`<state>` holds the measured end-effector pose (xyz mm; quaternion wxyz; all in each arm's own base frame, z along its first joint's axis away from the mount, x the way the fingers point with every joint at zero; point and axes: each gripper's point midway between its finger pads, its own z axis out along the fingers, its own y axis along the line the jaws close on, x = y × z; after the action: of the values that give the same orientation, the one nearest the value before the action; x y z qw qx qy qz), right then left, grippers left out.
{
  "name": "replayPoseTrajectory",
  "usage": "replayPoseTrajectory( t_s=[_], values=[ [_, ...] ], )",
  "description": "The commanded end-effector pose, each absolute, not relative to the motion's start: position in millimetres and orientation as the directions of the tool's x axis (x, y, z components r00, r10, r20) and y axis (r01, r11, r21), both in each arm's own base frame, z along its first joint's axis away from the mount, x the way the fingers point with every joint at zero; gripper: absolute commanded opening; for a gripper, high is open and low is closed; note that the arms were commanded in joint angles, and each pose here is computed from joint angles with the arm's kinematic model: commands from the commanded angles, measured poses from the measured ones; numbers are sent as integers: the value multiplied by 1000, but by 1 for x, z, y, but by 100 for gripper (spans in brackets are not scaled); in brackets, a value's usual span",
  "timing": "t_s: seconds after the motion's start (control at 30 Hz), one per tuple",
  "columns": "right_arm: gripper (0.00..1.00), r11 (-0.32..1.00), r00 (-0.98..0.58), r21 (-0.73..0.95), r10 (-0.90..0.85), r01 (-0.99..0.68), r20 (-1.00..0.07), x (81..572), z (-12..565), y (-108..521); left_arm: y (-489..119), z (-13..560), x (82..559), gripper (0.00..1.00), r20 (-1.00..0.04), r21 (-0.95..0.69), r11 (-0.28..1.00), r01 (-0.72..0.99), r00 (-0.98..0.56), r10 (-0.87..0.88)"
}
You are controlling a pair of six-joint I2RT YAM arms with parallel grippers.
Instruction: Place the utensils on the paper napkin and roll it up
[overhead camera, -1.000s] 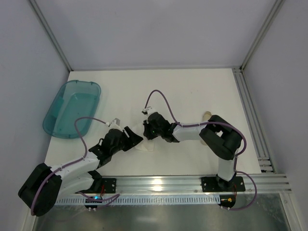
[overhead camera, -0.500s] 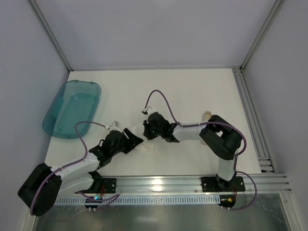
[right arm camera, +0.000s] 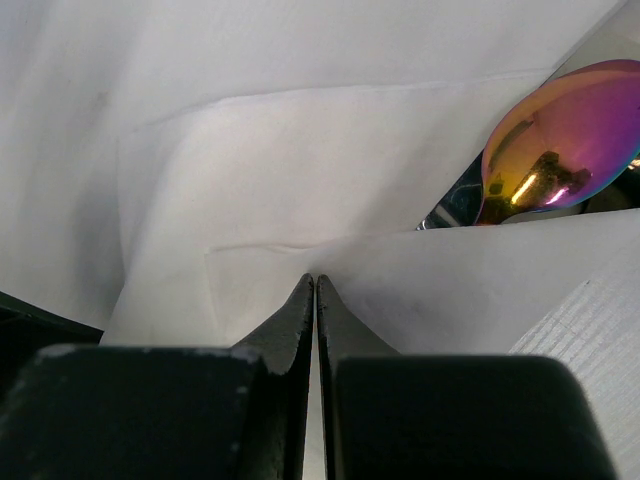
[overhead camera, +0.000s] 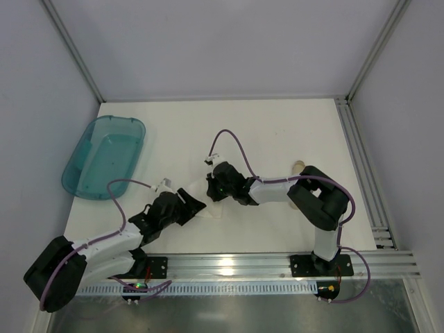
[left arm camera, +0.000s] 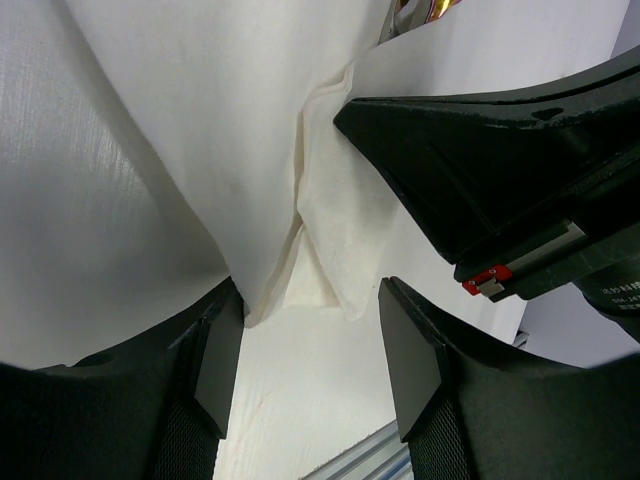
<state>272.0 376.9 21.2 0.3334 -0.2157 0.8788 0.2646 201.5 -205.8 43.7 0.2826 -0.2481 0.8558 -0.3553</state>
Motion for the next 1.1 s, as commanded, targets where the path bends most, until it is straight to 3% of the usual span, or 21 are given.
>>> replayPoseTrajectory(
  t_s=[0.0, 0.27, 0.67, 0.77, 0.97, 1.07],
  values=[
    [4, 797, -715, 290, -236, -530, -658, 265, -3, 360, -204, 48, 204, 59, -328, -759, 614, -216, -687, -648],
    [4, 795, -714, 291, -236, -532, -660, 264, -2, 360, -188, 65, 223, 61, -487, -704, 696, -144, -615, -620],
    [4, 765, -724, 341, -226, -546, -651, 256, -1, 365, -197, 61, 234, 58, -550, -638, 765, -90, -642, -534],
    [4, 762, -725, 349, -220, -546, -653, 256, 0, 366, -203, 62, 238, 50, -555, -624, 778, -74, -659, -508],
    [4, 769, -724, 343, -218, -540, -654, 257, -3, 363, -218, 69, 242, 20, -570, -615, 788, -6, -687, -451],
    [4, 770, -726, 347, -210, -536, -655, 256, -3, 363, -224, 74, 242, 13, -576, -628, 778, 34, -692, -435]
  ],
)
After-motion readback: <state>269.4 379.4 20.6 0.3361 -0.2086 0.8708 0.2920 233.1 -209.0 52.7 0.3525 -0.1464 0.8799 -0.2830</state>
